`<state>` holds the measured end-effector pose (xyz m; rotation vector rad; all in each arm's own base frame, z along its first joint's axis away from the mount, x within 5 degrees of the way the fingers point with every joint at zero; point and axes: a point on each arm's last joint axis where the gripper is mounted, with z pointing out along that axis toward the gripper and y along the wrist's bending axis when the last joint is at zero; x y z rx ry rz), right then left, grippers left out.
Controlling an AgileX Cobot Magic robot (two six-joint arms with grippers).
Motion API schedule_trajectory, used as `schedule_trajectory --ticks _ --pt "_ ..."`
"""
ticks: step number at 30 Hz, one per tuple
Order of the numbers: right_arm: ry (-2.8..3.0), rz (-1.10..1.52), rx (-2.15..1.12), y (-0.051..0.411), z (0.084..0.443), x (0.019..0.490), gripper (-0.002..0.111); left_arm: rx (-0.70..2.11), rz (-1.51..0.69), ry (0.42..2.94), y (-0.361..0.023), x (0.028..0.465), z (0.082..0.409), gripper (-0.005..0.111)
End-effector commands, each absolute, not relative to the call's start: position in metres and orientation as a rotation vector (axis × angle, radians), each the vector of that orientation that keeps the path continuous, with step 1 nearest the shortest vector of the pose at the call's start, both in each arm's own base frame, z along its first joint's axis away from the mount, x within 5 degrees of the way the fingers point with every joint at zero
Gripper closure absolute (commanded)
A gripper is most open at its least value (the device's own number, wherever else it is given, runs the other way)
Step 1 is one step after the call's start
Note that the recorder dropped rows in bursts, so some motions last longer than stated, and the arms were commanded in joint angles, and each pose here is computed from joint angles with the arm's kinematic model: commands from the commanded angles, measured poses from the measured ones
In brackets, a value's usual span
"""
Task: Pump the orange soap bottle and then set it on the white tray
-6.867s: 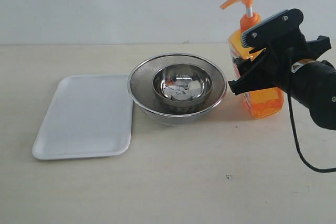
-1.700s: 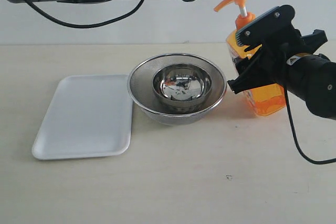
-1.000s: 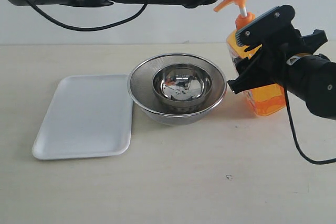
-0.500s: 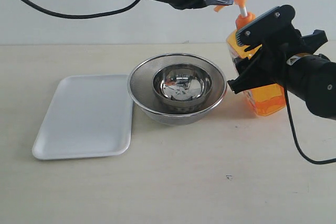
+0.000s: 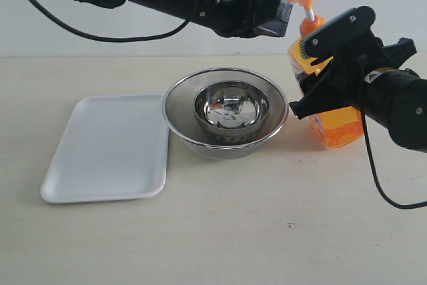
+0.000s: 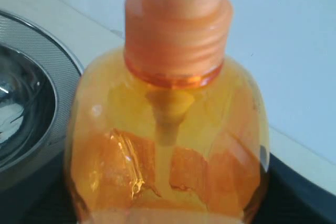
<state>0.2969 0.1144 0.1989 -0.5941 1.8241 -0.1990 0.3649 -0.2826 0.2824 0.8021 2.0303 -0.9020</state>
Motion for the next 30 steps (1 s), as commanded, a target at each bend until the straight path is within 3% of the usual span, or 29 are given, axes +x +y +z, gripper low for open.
schedule_trajectory --ticks 1,18,30 --pt "1.798 -0.203 -0.589 0.115 0.204 0.298 0.108 0.791 -0.865 2.004 -0.283 0.367 0.285 0.102" --pt "1.803 -0.201 -0.592 0.115 0.203 0.298 0.108 0.723 -0.811 1.936 -0.281 0.377 0.300 0.102" --pt "1.803 -0.203 -0.589 0.115 0.203 0.298 0.108 0.822 -0.847 2.041 -0.282 0.367 0.291 0.102"
